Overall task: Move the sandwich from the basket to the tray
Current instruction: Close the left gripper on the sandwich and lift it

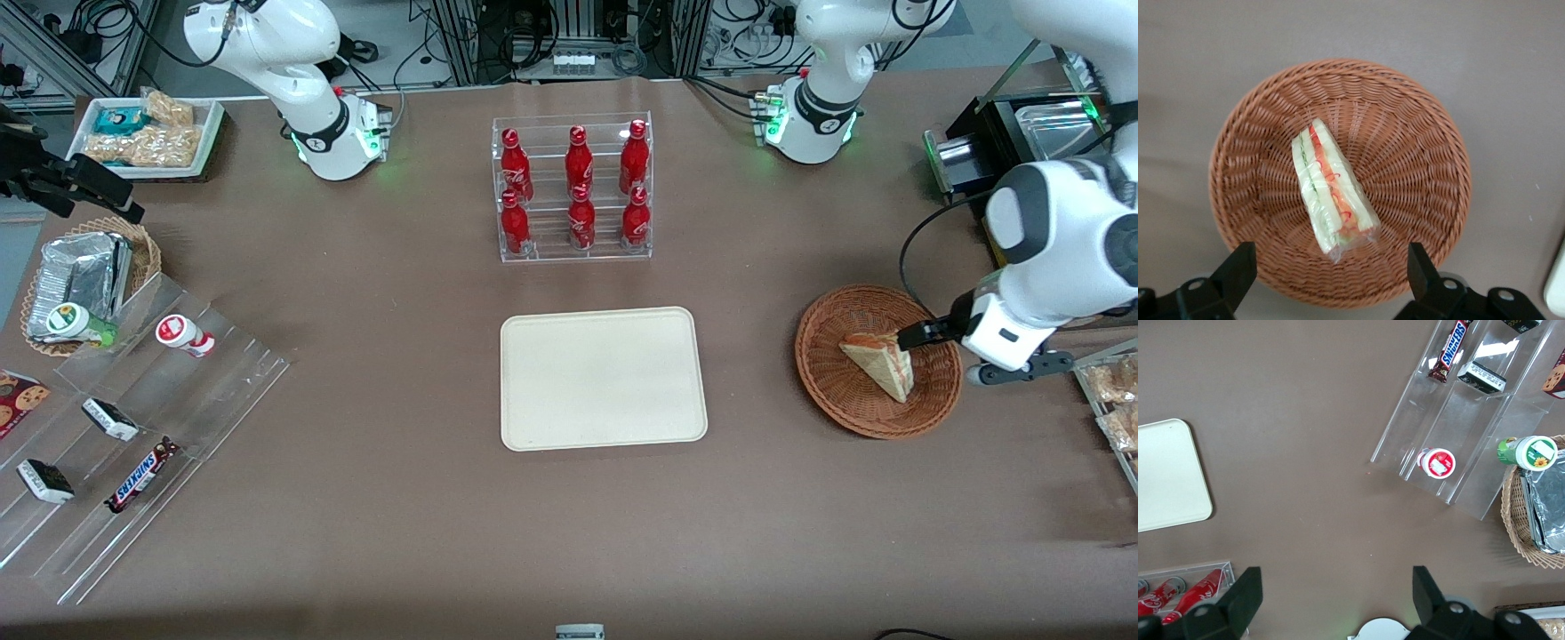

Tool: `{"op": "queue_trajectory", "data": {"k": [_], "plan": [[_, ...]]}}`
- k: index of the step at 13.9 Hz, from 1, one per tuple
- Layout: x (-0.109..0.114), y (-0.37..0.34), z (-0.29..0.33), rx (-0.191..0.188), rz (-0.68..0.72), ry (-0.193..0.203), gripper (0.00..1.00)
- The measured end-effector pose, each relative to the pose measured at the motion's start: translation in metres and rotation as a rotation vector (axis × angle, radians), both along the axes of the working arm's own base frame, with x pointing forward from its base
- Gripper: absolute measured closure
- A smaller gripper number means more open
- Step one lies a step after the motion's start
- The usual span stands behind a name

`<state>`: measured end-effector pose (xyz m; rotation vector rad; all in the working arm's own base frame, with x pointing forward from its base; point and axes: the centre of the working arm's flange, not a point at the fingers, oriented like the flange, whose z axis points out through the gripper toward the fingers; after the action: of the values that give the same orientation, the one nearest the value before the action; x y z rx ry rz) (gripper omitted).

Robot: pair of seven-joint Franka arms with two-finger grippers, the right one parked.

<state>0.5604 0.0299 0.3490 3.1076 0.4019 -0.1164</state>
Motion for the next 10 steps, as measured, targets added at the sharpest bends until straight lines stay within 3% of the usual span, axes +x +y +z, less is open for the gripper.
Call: {"op": "queue_trajectory", "data": {"k": [7, 10], "plan": [[-0.009, -0.002, -0.017, 0.038, 0.481, 0.022, 0.0], [-0.009, -0.003, -0.033, 0.05, 0.625, 0.027, 0.0]]}}
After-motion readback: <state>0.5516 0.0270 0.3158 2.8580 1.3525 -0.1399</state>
